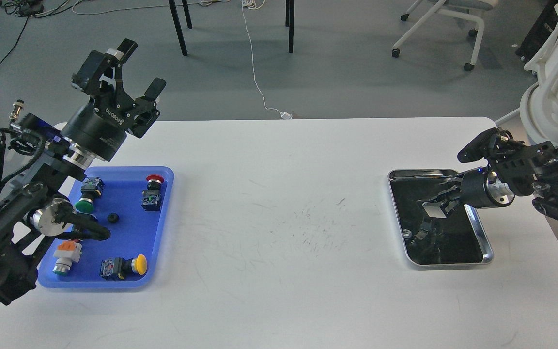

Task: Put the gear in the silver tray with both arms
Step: 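Withdraw the right arm and swing the left gripper over the blue tray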

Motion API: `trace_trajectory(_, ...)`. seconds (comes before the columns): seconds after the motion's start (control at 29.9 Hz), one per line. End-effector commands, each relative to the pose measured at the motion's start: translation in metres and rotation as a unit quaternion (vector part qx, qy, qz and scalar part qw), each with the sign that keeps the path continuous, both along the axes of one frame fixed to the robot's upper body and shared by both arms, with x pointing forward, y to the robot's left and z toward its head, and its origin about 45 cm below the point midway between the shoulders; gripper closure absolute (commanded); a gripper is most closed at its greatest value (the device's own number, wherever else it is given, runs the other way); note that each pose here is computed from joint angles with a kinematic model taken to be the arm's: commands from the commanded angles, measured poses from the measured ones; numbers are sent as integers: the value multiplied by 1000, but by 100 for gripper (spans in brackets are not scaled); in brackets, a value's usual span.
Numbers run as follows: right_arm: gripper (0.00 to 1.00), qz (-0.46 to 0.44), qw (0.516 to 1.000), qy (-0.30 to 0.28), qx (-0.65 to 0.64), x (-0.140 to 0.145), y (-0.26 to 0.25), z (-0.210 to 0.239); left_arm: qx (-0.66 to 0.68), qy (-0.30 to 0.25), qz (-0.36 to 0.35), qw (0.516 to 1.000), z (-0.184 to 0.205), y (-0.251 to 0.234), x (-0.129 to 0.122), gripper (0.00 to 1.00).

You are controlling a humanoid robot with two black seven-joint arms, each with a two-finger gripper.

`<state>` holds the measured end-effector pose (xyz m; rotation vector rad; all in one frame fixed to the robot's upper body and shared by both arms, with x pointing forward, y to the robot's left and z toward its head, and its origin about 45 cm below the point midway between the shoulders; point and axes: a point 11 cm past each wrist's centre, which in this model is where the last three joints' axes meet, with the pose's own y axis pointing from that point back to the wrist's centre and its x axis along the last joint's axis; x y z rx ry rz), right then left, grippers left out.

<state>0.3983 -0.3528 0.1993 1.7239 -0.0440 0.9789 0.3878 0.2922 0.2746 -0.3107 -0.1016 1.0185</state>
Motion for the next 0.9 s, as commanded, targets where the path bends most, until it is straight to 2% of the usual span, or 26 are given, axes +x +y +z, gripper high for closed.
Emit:
trace_trajectory(0.0, 3, -54, 991, -36, 114, 7, 7, 42, 13, -6, -9, 1000, 4, -2, -3, 2)
trace_trajectory(0.1, 3, -135, 959, -40, 246, 10, 9, 63, 26, -13, -16, 999, 7, -7, -4, 2)
trace_trajectory(0.2, 3, -233, 891, -21, 389, 15, 9, 67, 67, -30, -32, 997, 7, -16, -8, 2)
trace_trajectory(0.33, 3, -349, 754, 9, 556, 20, 2, 66, 160, -76, -69, 982, 10, -37, -16, 2)
trace_trajectory(0.47, 3, -417, 632, 45, 651, 17, 3, 47, 271, -112, -112, 949, -1, -60, -23, 2)
trace_trajectory(0.57, 3, -448, 547, 63, 705, 16, -1, 41, 381, -159, -158, 897, -7, -84, -24, 2)
trace_trajectory(0.67, 3, -474, 472, 79, 739, 11, -8, 30, 499, -204, -197, 819, -15, -94, -22, 2)
trace_trajectory(0.77, 3, -478, 447, 91, 751, 5, -14, 23, 575, -241, -221, 750, -16, -102, -17, 2)
trace_trajectory(0.87, 3, -479, 442, 99, 752, 0, -17, 17, 632, -244, -231, 698, -25, -94, -7, 2)
